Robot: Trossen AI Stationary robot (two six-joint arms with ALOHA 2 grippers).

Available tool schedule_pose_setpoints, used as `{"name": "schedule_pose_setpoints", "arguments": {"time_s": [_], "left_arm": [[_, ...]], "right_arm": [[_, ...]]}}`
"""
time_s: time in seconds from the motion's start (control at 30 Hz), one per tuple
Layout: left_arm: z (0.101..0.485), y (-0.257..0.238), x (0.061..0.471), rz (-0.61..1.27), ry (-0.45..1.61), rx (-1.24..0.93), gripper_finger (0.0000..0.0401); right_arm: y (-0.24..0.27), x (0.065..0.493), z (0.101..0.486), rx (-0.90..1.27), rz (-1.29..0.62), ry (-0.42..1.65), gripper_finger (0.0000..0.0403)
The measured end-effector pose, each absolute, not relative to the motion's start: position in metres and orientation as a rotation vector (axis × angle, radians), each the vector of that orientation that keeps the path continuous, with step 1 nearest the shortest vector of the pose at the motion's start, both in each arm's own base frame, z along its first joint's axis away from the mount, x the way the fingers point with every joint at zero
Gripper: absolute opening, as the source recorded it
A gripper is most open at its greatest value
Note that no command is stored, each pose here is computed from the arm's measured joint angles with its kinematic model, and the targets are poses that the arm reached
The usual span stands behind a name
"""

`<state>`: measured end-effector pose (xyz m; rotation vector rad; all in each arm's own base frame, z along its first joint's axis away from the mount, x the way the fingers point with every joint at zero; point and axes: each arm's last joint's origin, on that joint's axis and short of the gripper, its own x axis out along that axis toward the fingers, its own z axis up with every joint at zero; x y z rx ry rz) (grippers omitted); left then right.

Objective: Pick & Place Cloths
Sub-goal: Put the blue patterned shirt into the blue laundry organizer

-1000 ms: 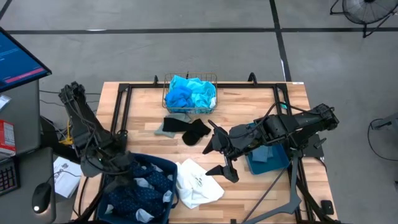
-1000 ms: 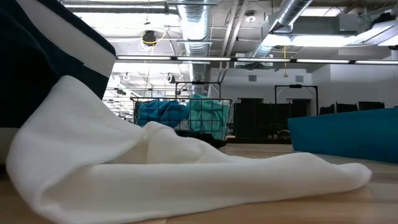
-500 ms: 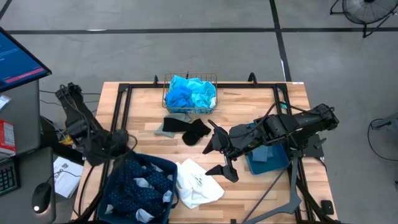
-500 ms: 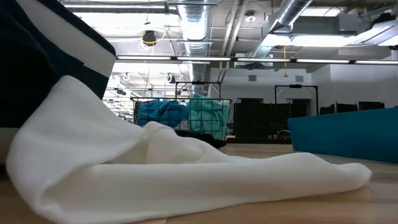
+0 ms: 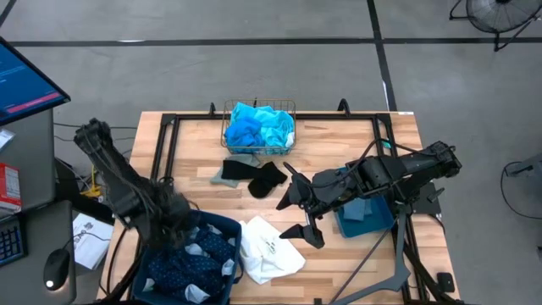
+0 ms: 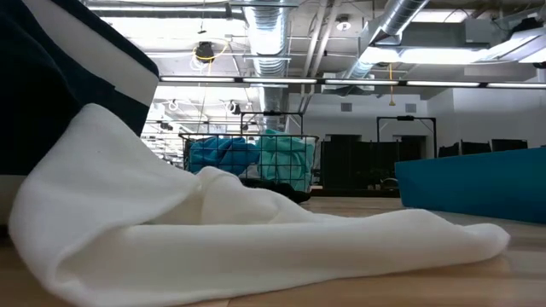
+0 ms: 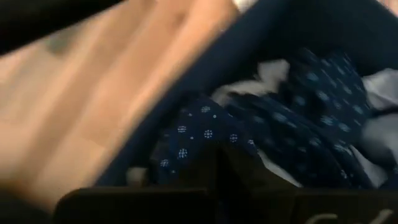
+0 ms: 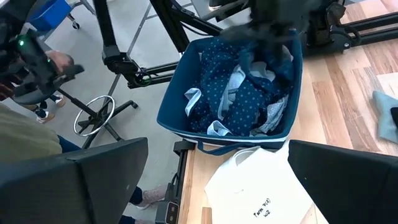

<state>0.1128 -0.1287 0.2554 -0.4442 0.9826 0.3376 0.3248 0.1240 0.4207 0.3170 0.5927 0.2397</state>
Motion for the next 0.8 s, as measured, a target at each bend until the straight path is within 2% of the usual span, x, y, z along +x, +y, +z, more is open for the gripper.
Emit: {"name": "schedule_pose_setpoints", "arguments": {"time_s": [0.3, 0.5, 0.8], "left_arm": [[0.219, -0.181, 0.136, 0.255, 1.073, -0.470, 0.0000], [0.187, -0.198, 0.145, 0.306, 1.167, -0.392, 0.0000], [0.156, -0.218, 0.154, 0.315, 1.162, -0.355, 0.0000]], "right_arm": [[0.124, 0.324, 0.420, 0.296, 0.242, 0.601, 0.0379], [0.124, 0.324, 0.420, 0.277, 0.247, 0.602, 0.0379], [0.123, 0.324, 0.419, 0.275, 0.245, 0.612, 0.0379]]}}
